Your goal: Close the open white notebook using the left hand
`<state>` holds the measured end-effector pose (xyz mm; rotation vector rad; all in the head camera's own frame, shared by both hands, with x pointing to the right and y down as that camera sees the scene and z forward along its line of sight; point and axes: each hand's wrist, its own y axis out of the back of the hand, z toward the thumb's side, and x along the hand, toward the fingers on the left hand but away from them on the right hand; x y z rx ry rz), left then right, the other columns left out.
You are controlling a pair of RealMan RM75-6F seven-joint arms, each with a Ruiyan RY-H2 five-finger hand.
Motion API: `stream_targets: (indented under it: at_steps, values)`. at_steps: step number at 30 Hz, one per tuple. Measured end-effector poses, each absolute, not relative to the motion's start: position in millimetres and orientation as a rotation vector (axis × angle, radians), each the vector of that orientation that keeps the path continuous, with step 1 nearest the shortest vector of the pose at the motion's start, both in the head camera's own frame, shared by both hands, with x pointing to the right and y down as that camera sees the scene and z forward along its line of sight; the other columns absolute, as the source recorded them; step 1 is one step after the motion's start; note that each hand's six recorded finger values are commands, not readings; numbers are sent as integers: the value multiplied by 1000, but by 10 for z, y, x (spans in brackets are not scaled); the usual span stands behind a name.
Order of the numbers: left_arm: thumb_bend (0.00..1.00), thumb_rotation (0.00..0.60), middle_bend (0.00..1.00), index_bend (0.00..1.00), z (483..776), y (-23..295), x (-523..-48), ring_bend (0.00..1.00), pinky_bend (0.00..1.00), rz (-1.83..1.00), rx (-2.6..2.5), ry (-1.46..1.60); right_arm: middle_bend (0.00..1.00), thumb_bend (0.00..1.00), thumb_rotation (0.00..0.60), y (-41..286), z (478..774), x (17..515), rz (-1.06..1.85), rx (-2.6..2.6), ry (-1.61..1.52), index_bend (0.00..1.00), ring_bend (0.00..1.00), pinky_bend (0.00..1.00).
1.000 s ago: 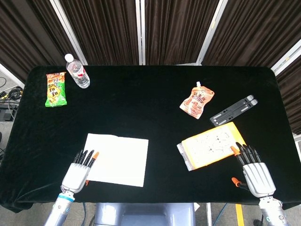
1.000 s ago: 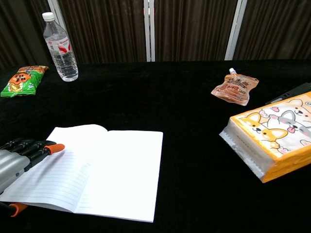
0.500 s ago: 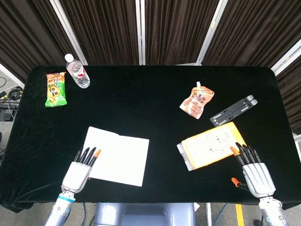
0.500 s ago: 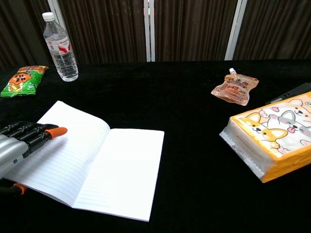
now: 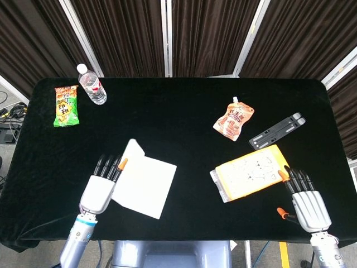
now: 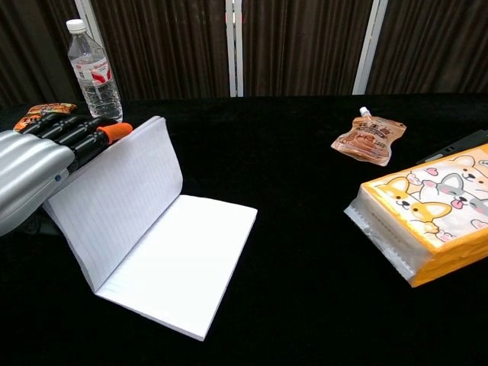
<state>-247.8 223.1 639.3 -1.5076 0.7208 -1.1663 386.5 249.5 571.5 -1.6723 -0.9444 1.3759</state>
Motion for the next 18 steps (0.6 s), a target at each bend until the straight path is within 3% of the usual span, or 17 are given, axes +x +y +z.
stream_targets:
  at_steps: [15,18]
  values:
    - [439,600,0,0,6424,2171,-2212,0,0,-1146,-1525,718,0,45,600,2474,5680,3892,1380,-1673,-964,0,0,0]
    - [390,600,0,0,6426,2184,-2246,0,0,-1153,-1522,718,0,45,600,2478,5683,3890,1382,-1675,-962,0,0,0]
